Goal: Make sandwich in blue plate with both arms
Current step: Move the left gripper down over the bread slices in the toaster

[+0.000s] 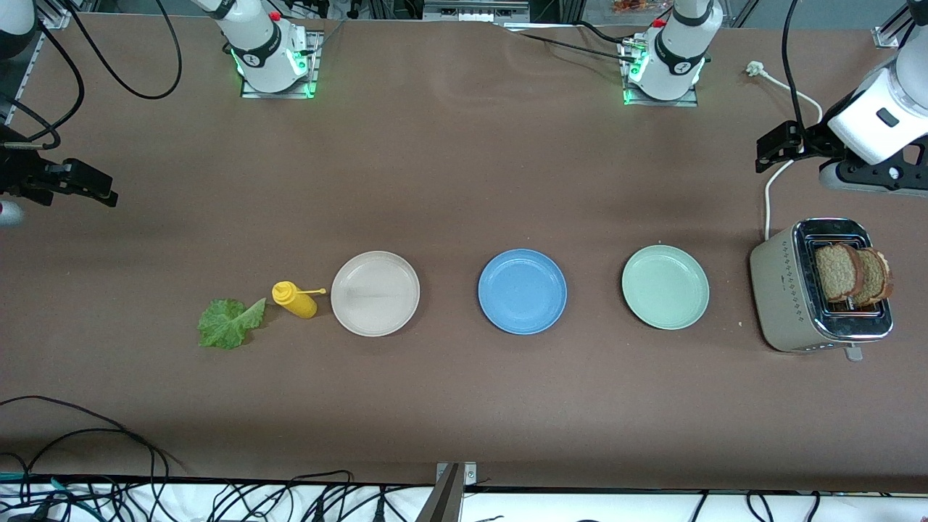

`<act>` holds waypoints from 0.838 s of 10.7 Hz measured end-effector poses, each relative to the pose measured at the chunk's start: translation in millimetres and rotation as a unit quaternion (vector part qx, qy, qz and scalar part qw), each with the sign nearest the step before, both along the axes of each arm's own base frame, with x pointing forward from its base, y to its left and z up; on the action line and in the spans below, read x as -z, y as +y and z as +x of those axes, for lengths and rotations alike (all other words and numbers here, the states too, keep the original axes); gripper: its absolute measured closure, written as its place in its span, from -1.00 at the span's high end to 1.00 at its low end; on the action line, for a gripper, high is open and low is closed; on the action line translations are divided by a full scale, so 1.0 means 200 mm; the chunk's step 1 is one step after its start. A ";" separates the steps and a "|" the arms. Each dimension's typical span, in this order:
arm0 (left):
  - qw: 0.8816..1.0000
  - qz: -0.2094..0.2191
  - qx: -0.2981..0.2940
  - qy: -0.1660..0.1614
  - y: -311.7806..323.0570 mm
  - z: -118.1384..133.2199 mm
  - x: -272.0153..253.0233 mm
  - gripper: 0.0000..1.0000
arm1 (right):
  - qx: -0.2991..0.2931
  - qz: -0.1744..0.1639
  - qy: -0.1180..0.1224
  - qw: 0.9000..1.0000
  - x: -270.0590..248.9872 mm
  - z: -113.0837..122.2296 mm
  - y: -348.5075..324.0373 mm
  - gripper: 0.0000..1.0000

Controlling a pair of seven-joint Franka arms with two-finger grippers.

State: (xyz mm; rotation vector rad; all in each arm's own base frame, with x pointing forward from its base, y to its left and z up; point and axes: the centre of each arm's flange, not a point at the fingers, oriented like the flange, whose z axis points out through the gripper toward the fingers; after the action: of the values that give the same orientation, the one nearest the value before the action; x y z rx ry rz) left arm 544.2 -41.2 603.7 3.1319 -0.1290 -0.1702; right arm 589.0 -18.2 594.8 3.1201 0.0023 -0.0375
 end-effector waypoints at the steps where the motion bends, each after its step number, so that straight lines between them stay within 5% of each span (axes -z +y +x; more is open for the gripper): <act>1: 1.000 0.000 -0.002 0.004 0.01 0.02 0.03 1.00 | 0.000 0.000 0.000 1.000 0.00 0.00 0.00 1.00; 9: 0.999 -0.014 -0.031 0.041 0.60 0.31 0.37 1.00 | 0.000 0.000 0.000 1.000 0.00 0.00 0.00 1.00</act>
State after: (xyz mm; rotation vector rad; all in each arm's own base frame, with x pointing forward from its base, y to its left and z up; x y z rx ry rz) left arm 606.2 79.4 529.1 3.0914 -0.0322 -0.2925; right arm 589.1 -18.2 595.0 3.1199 0.0021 -0.0365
